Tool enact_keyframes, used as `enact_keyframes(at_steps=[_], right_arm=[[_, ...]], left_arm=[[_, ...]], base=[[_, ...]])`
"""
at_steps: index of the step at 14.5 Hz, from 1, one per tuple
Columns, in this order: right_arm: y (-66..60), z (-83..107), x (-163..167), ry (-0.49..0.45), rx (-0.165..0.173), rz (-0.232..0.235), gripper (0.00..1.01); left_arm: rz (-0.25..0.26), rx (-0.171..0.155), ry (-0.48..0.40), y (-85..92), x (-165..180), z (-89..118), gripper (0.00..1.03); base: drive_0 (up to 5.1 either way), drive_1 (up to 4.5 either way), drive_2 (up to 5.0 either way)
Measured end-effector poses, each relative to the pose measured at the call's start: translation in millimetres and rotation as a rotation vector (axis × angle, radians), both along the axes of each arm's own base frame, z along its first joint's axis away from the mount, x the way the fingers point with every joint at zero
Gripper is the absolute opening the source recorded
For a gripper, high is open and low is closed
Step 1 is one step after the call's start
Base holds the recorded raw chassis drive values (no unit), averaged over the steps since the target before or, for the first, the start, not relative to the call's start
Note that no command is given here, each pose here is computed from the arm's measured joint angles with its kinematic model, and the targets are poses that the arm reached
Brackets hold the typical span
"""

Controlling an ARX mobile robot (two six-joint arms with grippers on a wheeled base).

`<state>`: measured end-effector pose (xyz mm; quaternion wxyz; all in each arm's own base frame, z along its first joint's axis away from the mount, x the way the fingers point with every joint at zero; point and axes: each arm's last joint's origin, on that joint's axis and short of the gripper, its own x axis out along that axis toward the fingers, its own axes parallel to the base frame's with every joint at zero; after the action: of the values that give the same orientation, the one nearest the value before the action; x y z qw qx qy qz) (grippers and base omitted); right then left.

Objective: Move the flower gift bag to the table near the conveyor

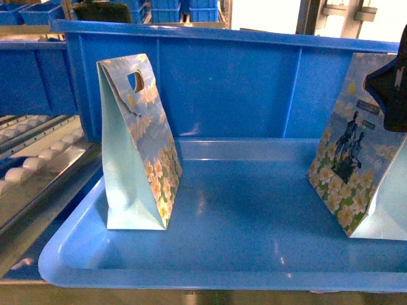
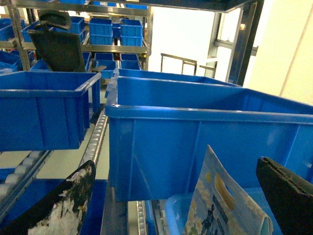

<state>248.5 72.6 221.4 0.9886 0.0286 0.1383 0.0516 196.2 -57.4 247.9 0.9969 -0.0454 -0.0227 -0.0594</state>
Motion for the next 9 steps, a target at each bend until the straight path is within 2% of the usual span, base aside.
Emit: enact_keyframes(at_steps=[1, 5, 9], right_arm=[[-1.7, -2.3, 4, 0.018, 0.023, 0.010, 0.98], [-6.8, -4.7, 20, 0.050, 0.079, 0.014, 0.97], [-6.2, -1.8, 24, 0.025, 0.068, 0.009, 0.44]], left_arm=[[0.001, 0.000, 0.000, 0.0, 0, 0, 0.98], [0.000, 0.000, 0.000, 0.0, 0, 0, 0.98], [0.000, 0.000, 0.000, 0.0, 0, 0, 0.98]], base=[[0.0, 0.00, 0.0], [0.0, 0.00, 0.0], [0.0, 0.00, 0.0]])
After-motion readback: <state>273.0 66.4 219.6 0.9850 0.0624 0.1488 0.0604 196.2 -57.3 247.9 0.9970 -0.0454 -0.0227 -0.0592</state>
